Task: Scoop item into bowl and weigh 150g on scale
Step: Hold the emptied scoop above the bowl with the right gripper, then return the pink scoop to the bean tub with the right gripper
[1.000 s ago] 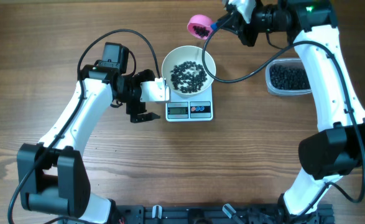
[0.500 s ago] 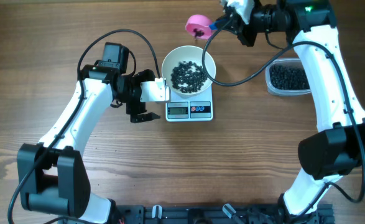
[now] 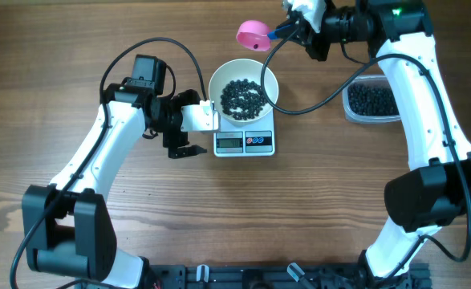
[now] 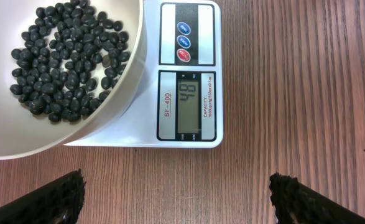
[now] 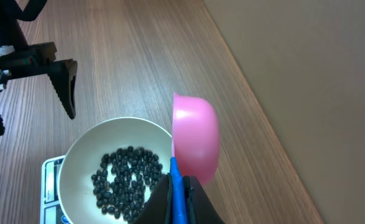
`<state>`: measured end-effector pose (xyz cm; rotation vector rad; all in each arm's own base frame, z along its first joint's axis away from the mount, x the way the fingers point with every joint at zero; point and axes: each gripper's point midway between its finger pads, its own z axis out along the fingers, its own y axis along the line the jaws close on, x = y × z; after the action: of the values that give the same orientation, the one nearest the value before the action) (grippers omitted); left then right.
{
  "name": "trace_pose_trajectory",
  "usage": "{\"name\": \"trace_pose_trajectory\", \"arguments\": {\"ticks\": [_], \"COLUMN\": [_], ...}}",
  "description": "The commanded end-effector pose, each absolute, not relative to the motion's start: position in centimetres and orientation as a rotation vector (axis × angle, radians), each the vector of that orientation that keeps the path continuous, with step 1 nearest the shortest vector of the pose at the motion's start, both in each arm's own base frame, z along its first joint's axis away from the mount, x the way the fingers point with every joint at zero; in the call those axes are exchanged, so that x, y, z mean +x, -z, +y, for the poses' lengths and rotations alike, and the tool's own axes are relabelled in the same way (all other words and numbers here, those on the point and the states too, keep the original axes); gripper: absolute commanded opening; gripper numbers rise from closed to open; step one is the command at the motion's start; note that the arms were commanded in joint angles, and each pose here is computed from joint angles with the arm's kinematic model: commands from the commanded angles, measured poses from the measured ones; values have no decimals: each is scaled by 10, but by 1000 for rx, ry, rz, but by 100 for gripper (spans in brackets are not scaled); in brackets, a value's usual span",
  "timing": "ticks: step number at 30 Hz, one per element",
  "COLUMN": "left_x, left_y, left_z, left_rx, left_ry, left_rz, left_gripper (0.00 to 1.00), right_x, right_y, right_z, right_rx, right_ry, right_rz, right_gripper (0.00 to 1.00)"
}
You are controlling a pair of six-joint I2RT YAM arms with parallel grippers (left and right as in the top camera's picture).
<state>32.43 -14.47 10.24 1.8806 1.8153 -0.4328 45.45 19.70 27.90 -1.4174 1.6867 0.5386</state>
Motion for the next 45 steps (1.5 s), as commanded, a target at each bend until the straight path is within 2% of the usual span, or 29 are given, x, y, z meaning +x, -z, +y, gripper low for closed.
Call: {"name": "trace_pose_trajectory", "arguments": {"ticks": [1, 4, 6, 12, 16, 22, 32, 36, 40, 45], "left_x": [321, 321, 321, 321, 321, 321, 321, 321, 321, 321], "left_y": [-99, -99, -99, -99, -99, -99, -99, -99, -99, -99], "left_z": [-148, -148, -148, -148, -148, -148, -148, -148, -148, -148], "left_rx": [1869, 1869, 1869, 1869, 1869, 1869, 1869, 1869, 1869, 1869], "left_ry": [476, 476, 476, 476, 476, 476, 476, 476, 476, 476], "left_rz": [1823, 1823, 1823, 1823, 1823, 1823, 1823, 1823, 1823, 1823], "left_gripper": [100, 100, 100, 100, 100, 100, 100, 100, 100, 100], "right_x": [442, 453, 444, 448, 455, 478, 480, 466, 440, 415], "right_y": [-297, -292, -295, -296, -305, -318, -294, -266, -229, -211], "right_z": [203, 194, 200, 199, 200, 171, 67, 21, -30, -59], "right_rx": [-1429, -1409, -1401, -1395, -1275, -817, -403, -228, -73, -82], "right_ry": [-565, -481, -563, -539, -590, -769, -798, -676, -355, -114], "right_rz": [1629, 1681, 1676, 1676, 1736, 1978, 2228, 2408, 2656, 2810], "right_gripper": [4, 4, 4, 4, 4, 4, 4, 4, 4, 4]}}
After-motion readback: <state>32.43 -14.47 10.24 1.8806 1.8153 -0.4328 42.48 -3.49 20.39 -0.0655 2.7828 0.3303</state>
